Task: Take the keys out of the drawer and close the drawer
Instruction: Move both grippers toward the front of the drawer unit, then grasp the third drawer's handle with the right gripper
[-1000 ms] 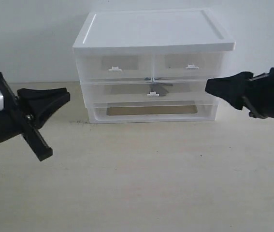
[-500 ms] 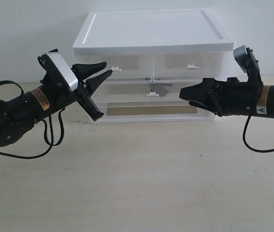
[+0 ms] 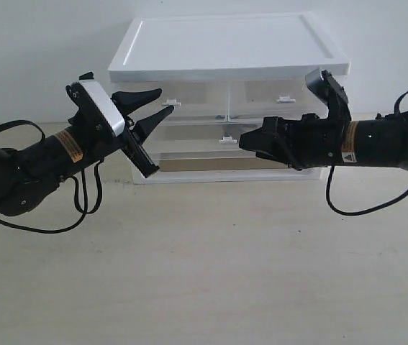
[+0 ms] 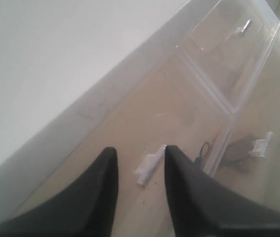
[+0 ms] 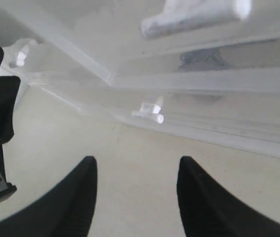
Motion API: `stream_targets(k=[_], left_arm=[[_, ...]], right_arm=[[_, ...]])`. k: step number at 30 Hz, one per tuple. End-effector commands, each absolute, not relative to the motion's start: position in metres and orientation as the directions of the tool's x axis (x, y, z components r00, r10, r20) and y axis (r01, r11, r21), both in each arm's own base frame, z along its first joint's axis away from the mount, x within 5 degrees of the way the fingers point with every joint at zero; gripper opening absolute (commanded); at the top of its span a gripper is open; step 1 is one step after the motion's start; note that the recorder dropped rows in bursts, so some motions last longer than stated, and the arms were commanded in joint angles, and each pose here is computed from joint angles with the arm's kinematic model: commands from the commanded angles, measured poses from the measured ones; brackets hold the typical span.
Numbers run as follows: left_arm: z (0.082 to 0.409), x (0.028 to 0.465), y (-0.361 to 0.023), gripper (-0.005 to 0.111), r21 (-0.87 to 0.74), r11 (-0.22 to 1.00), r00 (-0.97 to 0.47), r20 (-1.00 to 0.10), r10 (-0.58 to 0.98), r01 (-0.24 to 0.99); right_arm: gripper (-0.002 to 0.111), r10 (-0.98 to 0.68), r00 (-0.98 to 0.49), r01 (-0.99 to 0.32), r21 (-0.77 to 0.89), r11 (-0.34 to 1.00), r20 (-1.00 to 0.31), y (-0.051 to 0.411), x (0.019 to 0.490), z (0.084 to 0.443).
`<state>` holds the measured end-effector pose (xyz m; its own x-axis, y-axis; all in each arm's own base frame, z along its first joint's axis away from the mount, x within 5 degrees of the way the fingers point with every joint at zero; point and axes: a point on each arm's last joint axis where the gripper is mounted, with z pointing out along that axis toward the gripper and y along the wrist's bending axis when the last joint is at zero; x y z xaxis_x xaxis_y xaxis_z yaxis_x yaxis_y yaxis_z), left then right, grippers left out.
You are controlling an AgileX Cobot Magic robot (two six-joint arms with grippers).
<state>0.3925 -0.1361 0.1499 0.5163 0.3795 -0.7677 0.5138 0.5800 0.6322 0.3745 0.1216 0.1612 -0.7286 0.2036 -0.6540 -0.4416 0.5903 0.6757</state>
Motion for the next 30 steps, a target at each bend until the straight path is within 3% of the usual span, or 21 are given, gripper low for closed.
stream_targets(k=[1, 12, 22, 26, 30], left_arm=[[0.15, 0.398, -0.133, 0.031, 0.622, 0.604, 0.481, -0.778, 0.404, 0.499], [0.149, 0.398, -0.133, 0.031, 0.621, 0.605, 0.479, -0.779, 0.405, 0.498], [0.149, 0.398, -0.133, 0.031, 0.621, 0.603, 0.475, -0.779, 0.409, 0.5], [0.149, 0.398, -0.133, 0.031, 0.621, 0.603, 0.475, -0.779, 0.409, 0.5], [0.149, 0.398, -0.133, 0.031, 0.622, 0.602, 0.475, -0.779, 0.41, 0.501]], right_arm=[[0.046, 0.282, -0.75, -0.393, 0.746, 0.538, -0.598, 0.127, 0.384, 0.167], [0.046, 0.351, -0.815, -0.281, 0.845, 0.456, -0.461, 0.142, 0.398, 0.131], [0.046, 0.435, -0.78, -0.309, 0.881, 0.358, -0.45, 0.156, 0.402, 0.139], [0.046, 0.432, -0.763, -0.28, 0.848, 0.449, -0.481, 0.154, 0.408, 0.134], [0.046, 0.428, -0.77, -0.267, 0.849, 0.457, -0.473, 0.154, 0.409, 0.127]])
